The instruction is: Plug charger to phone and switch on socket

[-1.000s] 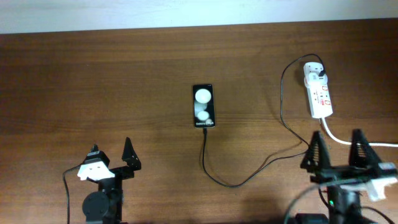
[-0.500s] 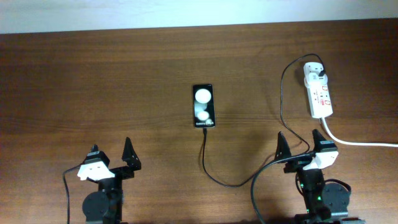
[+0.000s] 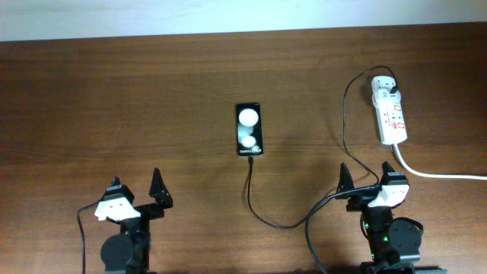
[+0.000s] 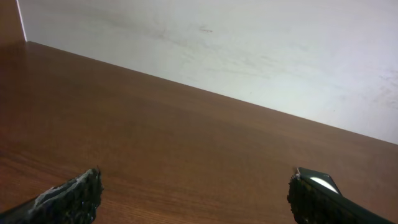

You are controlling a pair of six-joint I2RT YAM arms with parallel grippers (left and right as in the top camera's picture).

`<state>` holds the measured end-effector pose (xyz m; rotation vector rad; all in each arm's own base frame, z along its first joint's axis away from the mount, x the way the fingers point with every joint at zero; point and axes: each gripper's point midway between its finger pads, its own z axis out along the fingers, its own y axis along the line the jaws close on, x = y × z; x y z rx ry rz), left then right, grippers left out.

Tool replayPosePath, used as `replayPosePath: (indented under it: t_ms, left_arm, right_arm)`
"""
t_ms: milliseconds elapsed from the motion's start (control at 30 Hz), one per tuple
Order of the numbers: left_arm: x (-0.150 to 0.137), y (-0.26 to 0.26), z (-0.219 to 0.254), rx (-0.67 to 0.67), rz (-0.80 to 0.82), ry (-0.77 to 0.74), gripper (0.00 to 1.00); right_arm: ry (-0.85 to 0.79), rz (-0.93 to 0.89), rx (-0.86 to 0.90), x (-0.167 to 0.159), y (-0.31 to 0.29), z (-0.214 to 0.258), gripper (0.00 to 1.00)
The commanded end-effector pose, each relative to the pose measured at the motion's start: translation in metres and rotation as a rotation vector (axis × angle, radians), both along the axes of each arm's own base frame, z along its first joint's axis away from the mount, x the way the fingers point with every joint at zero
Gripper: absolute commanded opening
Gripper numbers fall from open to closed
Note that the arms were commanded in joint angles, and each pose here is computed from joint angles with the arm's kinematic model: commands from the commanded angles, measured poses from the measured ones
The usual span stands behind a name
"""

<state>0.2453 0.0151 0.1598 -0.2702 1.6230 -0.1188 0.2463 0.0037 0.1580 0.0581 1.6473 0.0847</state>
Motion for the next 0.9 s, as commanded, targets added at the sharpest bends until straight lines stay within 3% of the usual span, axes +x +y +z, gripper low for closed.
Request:
replayPosePath:
  t_ms: [0,67,867]
  left_arm:
    - [0.0002,-0.0011,-0.0018,0.019,-0.009,0.0,0.99]
    - [0.0002,-0.0011,-0.0018,0.018,-0.009,0.0,0.99]
    - [0.0002,-0.0011,-0.0018,0.018,-0.009,0.0,0.99]
  right_arm:
    - [0.0,-0.013,-0.041,-0.0002,-0.0031,-0.002,0.99]
    - [-0.002,0.002,-0.117,-0.0002,-0.0014,-0.0019,0.99]
    - [-0.002,-0.005,-0.078,-0.0002,-0.0021,-0.0019,0.99]
